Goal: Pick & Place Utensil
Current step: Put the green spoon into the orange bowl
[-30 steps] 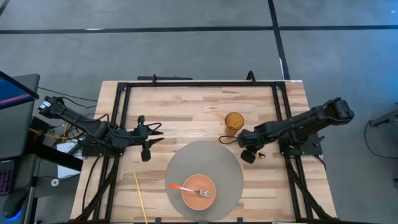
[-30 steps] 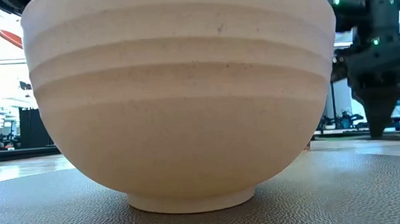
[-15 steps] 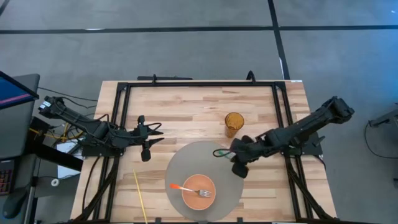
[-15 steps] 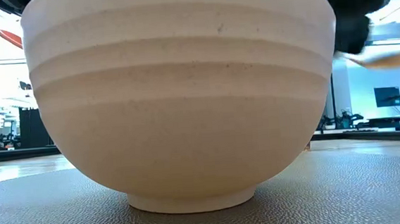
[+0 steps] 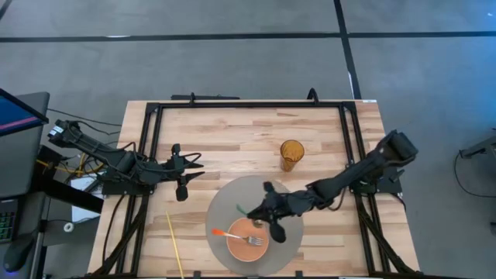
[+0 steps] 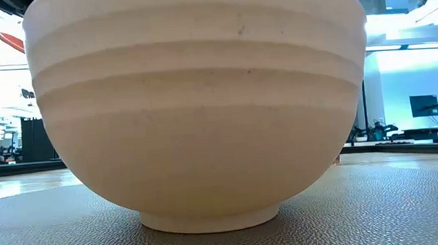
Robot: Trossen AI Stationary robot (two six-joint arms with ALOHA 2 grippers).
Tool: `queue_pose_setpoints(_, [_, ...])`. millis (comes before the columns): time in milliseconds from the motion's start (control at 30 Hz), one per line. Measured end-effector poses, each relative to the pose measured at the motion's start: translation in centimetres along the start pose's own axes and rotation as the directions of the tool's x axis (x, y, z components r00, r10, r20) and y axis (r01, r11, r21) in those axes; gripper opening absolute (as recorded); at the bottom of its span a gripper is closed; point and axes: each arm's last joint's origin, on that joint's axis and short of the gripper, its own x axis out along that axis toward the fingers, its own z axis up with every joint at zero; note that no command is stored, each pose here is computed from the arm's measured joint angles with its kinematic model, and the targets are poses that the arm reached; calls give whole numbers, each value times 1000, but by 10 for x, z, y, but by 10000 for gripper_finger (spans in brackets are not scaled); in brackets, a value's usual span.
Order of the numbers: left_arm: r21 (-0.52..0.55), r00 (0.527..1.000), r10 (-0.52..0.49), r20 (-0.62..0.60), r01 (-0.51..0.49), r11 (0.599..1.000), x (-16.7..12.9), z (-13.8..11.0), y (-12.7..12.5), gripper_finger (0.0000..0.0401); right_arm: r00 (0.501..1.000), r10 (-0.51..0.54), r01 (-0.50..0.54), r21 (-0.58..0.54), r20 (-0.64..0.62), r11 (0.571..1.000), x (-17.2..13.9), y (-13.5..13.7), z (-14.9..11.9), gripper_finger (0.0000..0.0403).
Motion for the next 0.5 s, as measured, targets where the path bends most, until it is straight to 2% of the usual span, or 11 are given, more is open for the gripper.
queue_pose_setpoints(100, [0,1000,0,0,0,1000,0,0,0,99,999,19,-19,1,32,1000,16,6,-3,1])
queue_pose_setpoints(200, [-1,1000,0,0,0,1000,0,0,0,99,1000,7,-7,27,-7,1000,34,9,-12,1])
queue_pose_setpoints(367, [-10,1000,0,0,0,1000,0,0,0,99,985,-57,61,17,-165,998,56,12,-24,1])
queue_pose_setpoints(500, [-11,1000,0,0,0,1000,0,0,0,99,943,-128,135,3,-308,991,63,13,-27,1])
